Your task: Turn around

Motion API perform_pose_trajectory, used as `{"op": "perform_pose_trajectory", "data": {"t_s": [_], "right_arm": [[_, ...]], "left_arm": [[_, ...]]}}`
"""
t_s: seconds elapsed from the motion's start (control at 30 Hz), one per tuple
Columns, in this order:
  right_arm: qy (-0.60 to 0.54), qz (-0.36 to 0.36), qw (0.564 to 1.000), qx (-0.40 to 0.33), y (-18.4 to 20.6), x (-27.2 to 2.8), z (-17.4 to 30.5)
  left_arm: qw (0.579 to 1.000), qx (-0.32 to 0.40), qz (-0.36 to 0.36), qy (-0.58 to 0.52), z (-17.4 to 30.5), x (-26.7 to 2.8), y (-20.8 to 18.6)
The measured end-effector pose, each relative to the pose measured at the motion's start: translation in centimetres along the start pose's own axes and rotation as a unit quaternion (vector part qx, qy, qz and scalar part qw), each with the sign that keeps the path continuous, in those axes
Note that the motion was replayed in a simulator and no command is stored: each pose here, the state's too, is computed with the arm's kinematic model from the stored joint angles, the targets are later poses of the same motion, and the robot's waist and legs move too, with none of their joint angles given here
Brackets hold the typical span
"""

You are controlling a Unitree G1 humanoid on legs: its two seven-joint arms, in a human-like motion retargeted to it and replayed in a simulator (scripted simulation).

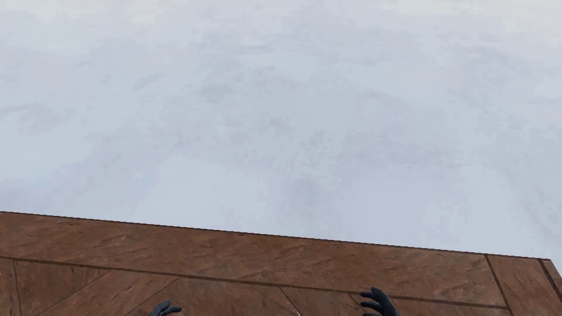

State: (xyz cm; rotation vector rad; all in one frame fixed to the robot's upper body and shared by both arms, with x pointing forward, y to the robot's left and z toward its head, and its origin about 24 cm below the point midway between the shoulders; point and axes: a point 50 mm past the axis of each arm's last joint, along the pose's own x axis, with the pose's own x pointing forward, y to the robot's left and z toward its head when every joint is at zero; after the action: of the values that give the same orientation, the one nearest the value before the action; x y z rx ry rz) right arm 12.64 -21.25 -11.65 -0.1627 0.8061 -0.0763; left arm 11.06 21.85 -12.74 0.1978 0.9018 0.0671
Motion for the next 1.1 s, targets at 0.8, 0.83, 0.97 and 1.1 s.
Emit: {"op": "perform_pose_trajectory", "data": {"t_s": [0.8, 0.83, 0.97, 1.1], "right_arm": [[-0.037, 0.063, 0.997, -0.032, 2.3, 1.8, 3.4], [-0.054, 0.060, 0.997, -0.015, 2.7, 1.7, 3.8], [0.029, 0.026, 0.999, -0.025, -0.7, 0.1, -1.2], [0.007, 0.056, 0.997, -0.055, 2.5, 1.2, 1.3]], "left_arm": [[0.994, -0.005, 0.058, 0.095, -3.0, -0.7, 0.4], [0.992, 0.005, 0.058, 0.110, -3.8, -0.9, 1.1], [0.996, -0.004, 0.083, 0.031, -0.1, 0.2, 0.5], [0.994, -0.025, 0.090, 0.051, -0.9, 0.1, 0.2]]}}
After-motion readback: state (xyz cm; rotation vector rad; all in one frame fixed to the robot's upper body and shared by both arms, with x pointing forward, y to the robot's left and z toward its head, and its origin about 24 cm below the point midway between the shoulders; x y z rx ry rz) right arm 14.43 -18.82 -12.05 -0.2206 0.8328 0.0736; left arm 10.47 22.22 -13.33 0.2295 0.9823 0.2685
